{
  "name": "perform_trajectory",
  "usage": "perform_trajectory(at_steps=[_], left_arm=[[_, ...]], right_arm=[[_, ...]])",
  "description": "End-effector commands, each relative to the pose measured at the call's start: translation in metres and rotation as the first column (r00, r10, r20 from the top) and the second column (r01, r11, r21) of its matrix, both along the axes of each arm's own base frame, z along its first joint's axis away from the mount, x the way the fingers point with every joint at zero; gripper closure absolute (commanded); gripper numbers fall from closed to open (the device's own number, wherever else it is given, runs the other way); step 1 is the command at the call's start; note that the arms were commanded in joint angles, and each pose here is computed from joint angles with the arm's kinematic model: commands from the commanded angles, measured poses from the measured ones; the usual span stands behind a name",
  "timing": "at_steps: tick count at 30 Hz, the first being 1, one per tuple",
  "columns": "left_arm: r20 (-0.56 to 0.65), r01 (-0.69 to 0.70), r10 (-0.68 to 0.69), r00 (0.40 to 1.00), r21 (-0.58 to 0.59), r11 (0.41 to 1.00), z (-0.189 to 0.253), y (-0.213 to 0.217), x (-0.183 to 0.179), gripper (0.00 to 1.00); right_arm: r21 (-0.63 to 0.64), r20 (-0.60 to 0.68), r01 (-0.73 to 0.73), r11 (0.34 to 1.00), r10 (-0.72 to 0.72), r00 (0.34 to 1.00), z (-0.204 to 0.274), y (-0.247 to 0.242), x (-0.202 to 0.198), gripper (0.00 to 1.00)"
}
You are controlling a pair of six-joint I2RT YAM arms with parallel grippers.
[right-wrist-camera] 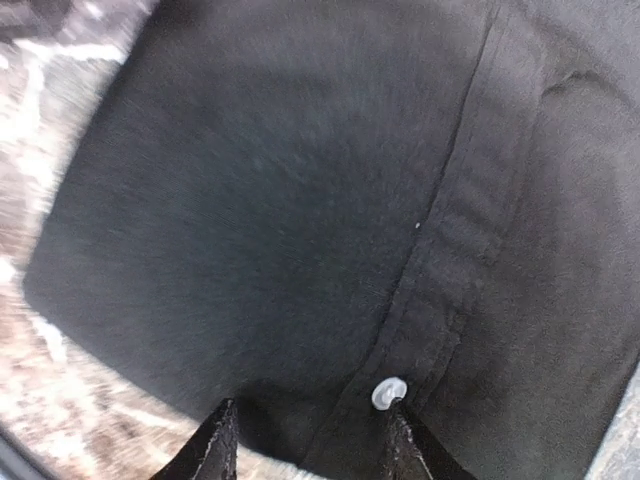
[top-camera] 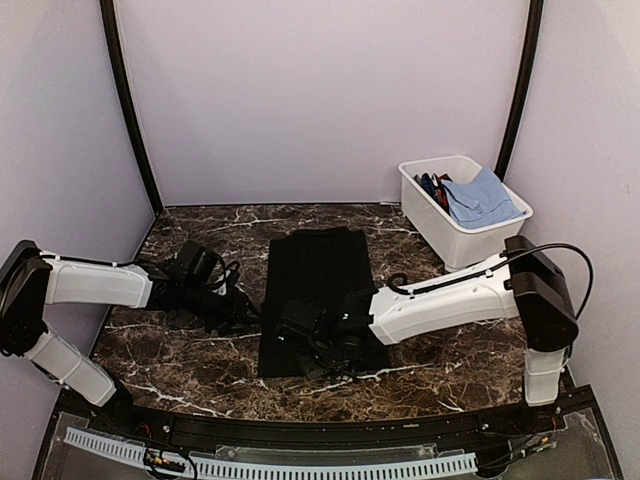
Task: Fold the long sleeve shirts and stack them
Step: Smooth out the 2/3-rectangle-folded shirt at the center of the board.
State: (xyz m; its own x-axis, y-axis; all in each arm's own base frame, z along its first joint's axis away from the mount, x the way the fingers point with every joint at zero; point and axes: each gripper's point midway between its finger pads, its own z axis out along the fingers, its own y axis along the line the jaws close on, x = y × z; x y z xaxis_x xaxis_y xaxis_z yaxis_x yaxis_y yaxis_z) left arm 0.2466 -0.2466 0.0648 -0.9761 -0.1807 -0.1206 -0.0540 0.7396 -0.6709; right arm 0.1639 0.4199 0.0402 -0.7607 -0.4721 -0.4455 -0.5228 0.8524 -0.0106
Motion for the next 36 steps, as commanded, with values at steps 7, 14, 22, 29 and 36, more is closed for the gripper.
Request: perform_trajectory(at_steps=[7, 14, 22, 29, 36], left_arm=[[0.101, 0.002, -0.007, 0.995, 0.052, 0.999, 0.018, -0.004, 0.012, 0.59], [0.150, 0.017, -0.027, 0.988, 0.068, 0.998, 0.022, -0.023, 0.045, 0.67], [0.146, -0.020, -0.008, 0.989, 0.189, 0.982, 0.007, -0.011, 0.057, 0.71], [0.132, -0.057, 0.023, 0.991, 0.258, 0.964, -0.009, 0.009, 0.051, 0.67], [0.125, -0.047, 0.016, 0.992, 0.247, 0.968, -0.020, 0.006, 0.058, 0.62]], right_arm=[[0.244, 0.049, 0.145, 0.959, -0.162, 0.986, 0.071, -0.034, 0.070, 0.53], [0.318, 0.035, 0.179, 0.931, -0.200, 0.979, 0.071, -0.046, 0.110, 0.59], [0.264, 0.031, 0.273, 0.925, -0.291, 0.956, 0.046, -0.094, 0.142, 0.61], [0.244, 0.000, 0.260, 0.934, -0.268, 0.963, 0.022, -0.100, 0.157, 0.64], [0.218, -0.017, 0.284, 0.934, -0.287, 0.958, 0.004, -0.106, 0.170, 0.66]])
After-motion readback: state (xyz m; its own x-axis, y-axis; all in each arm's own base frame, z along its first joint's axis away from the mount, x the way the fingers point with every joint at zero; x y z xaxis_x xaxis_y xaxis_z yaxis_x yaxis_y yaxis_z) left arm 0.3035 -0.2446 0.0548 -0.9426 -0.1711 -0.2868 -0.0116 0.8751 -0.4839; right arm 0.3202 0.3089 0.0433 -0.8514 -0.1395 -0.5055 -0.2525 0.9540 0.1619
